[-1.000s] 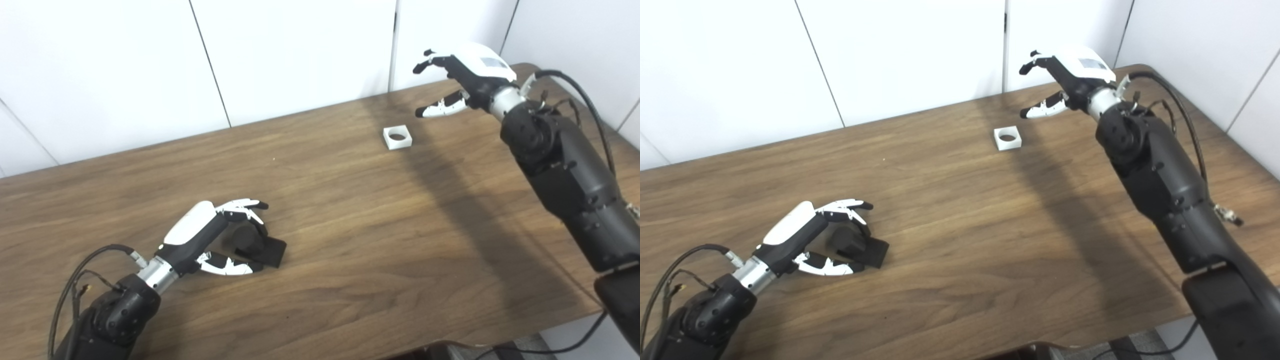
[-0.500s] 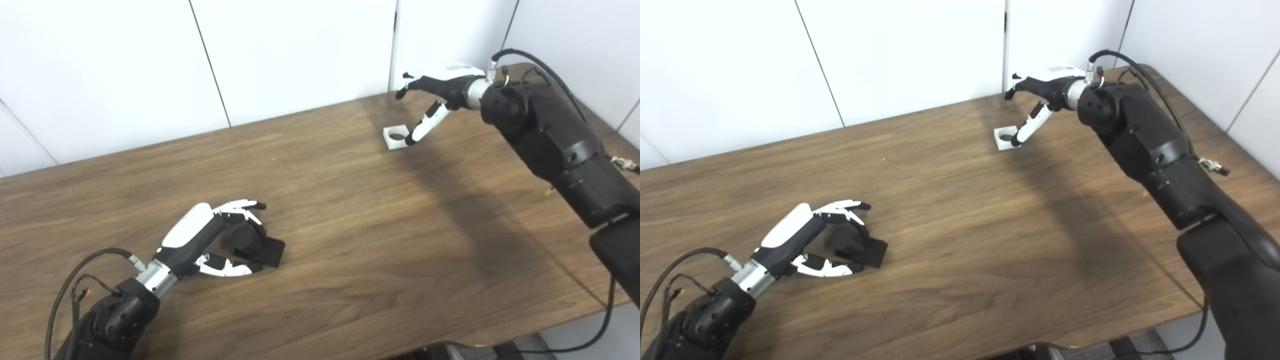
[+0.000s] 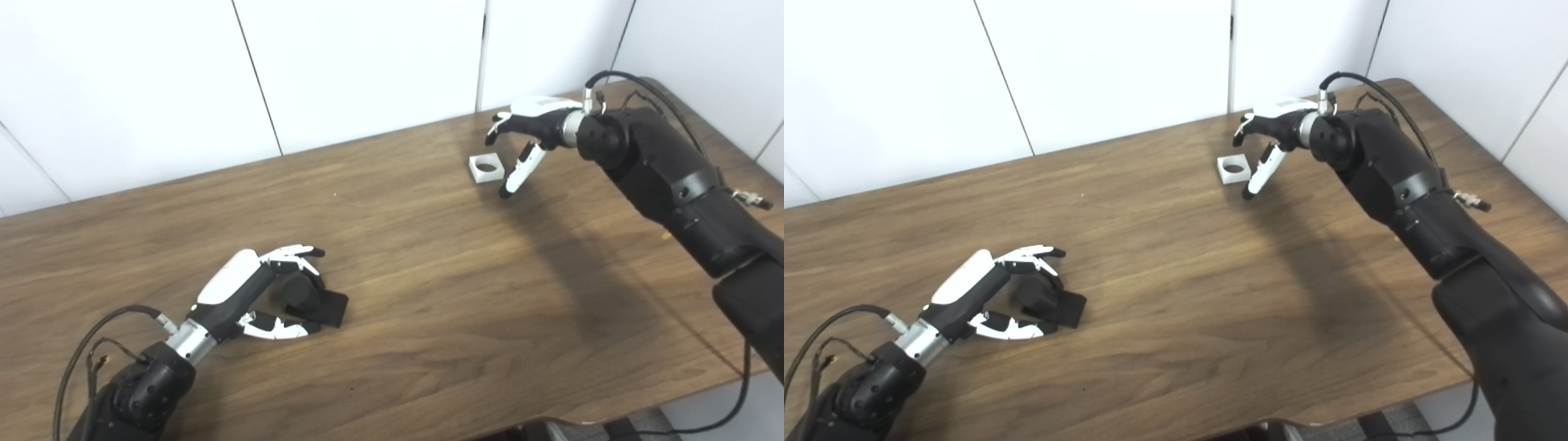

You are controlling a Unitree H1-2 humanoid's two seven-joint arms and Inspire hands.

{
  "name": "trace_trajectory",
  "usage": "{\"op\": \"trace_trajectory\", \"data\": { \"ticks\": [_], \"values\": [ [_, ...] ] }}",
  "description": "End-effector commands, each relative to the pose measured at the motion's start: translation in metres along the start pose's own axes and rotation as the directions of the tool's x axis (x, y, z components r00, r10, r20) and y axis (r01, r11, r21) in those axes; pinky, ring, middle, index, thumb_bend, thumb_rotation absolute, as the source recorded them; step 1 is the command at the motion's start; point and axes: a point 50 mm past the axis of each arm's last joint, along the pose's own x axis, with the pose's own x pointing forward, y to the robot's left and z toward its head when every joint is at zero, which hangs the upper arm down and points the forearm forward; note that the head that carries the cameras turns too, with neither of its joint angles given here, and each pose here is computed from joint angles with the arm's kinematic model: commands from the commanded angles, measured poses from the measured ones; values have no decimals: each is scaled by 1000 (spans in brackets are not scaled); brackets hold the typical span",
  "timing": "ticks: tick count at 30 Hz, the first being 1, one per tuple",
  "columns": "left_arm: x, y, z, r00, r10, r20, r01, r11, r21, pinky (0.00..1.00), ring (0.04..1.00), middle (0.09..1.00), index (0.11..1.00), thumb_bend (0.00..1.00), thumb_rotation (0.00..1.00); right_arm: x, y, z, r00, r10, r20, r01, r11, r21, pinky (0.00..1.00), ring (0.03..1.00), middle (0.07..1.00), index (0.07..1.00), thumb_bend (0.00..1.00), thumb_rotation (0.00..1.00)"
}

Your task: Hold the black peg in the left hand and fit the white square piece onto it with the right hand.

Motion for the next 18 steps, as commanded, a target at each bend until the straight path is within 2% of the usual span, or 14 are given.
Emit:
{"op": "trace_trajectory", "data": {
  "ticks": [1,18],
  "values": [
    [-20,0,-14,995,-63,-76,67,997,40,835,881,856,540,859,38,-2,-26,3,996,-85,3,85,996,-10,1000,1000,1000,835,881,354],
    [-25,0,-11,996,-62,-68,64,997,35,837,877,855,533,859,31,14,-6,-1,995,-96,11,95,995,25,1000,1000,997,821,815,361]
  ]
}}
